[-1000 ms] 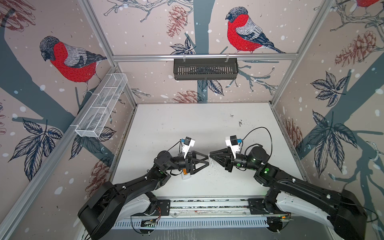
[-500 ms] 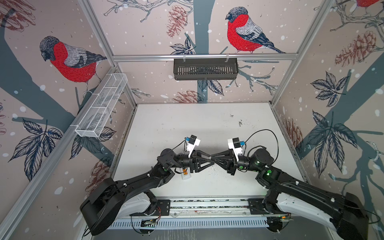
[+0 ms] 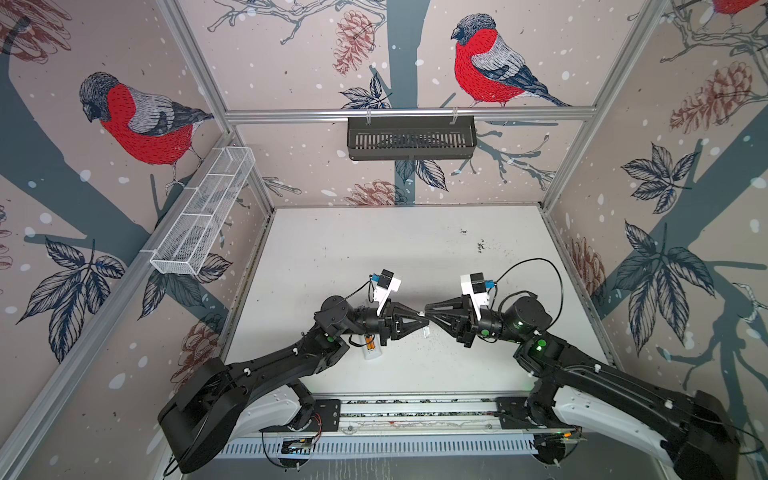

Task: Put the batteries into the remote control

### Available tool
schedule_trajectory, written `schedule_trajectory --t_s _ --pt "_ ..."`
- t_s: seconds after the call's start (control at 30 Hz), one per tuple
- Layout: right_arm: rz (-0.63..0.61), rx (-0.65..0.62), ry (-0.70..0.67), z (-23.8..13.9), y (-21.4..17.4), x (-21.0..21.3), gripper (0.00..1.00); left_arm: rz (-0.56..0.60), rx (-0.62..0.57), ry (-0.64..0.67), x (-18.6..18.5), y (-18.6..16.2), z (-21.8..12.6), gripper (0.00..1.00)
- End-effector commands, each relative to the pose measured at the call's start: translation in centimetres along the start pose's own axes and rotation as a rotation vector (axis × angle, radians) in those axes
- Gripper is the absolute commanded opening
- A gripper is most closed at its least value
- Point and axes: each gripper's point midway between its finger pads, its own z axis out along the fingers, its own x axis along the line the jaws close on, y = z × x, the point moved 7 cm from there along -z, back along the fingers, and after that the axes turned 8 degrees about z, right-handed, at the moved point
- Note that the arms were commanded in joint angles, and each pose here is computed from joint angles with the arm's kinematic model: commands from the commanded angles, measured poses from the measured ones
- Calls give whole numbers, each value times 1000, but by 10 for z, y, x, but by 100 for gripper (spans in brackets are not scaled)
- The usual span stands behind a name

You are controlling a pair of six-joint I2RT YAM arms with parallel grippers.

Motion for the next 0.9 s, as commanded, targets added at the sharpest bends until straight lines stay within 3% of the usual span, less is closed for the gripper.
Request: schedule_trajectory --t_s 0.0,0.2,0.27,0.6,0.77,0.87 --pt "-8 -11 20 -1 4 2 21 19 2 9 1 1 0 8" --pt "1 -12 -4 -3 2 -2 21 19 -1 52 4 -1 -2 6" --pt "7 -12 -16 -4 1 -4 21 21 -2 84 6 -3 -4 0" --pt "49 -3 -160 -14 -5 -22 25 12 6 244 24 -4 -14 0" --pt "87 40 -279 -25 -22 -37 37 -16 22 271 35 -8 -17 0" --pt "104 104 -261 -26 -36 -38 48 -26 25 256 36 -6 -16 0"
